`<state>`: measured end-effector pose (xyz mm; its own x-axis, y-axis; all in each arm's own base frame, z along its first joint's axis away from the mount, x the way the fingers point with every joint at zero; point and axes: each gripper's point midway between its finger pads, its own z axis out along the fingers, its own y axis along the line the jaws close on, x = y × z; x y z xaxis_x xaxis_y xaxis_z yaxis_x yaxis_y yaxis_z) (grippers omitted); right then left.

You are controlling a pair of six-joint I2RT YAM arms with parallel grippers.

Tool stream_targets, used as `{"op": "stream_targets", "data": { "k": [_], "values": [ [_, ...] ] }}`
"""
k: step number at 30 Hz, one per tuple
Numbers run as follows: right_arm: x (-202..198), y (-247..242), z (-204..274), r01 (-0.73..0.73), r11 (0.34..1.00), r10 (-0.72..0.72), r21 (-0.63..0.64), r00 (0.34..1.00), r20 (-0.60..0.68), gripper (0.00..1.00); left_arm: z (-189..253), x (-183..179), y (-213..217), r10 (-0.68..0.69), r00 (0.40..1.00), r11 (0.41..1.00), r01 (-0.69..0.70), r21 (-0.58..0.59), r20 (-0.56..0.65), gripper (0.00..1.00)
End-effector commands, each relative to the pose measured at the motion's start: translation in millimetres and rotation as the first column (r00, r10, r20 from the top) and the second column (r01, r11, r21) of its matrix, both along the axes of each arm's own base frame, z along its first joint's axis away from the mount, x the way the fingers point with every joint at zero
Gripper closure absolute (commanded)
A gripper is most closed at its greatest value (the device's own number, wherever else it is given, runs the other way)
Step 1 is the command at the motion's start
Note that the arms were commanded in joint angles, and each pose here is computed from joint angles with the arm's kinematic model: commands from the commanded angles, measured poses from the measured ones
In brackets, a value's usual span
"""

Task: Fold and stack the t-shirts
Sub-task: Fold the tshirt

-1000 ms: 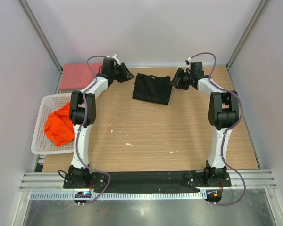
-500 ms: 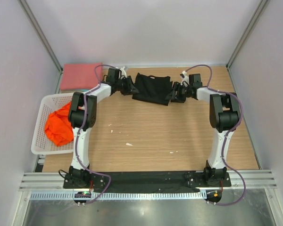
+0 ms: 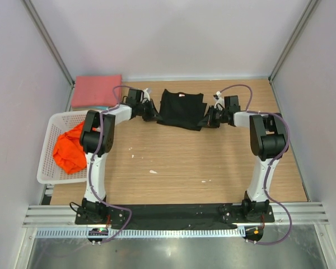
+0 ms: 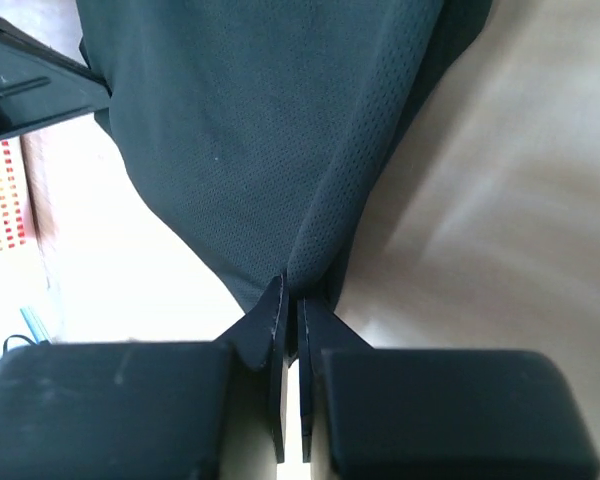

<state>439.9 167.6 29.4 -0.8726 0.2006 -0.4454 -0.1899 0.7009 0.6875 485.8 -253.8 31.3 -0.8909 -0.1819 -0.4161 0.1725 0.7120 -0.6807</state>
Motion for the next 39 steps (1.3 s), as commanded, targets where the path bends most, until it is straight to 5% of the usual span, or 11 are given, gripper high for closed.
{"op": "stream_targets", "data": {
  "k": [1, 13, 21, 26, 33, 39],
  "values": [
    [0, -1, 39, 0.025, 1.0, -0.024, -0.003, 0.995, 0.092, 0.99, 39, -12, -1, 0.016, 0.999, 1.0, -0.016, -0.008, 0.044, 1.0],
    [-136, -9, 3, 0.085, 0.992, -0.096, -0.091, 0.987, -0.132, 0.94, 21, -149, 14, 0.088, 0.977, 0.996, -0.081, 0.04, -0.196, 0.99],
    [-179, -23, 14, 0.105, 0.981, -0.127, -0.162, 0.983, -0.13, 0.57, 23, -207, 21, 0.092, 0.964, 0.994, -0.073, 0.085, -0.249, 0.74],
    [-160, -24, 45, 0.136, 0.98, -0.142, -0.148, 0.99, -0.026, 0.43, 54, -181, 24, 0.011, 0.995, 0.989, 0.004, 0.146, -0.102, 0.58],
    [-109, -28, 50, 0.093, 0.988, -0.087, -0.124, 0.995, 0.055, 0.41, 94, -100, -1, -0.193, 0.974, 0.977, 0.179, 0.117, 0.115, 0.57],
    [-79, -27, 50, -0.023, 0.998, 0.027, -0.06, 0.997, 0.073, 0.38, 76, -78, -26, -0.36, 0.924, 0.932, 0.352, 0.081, 0.126, 0.57]
  ]
}}
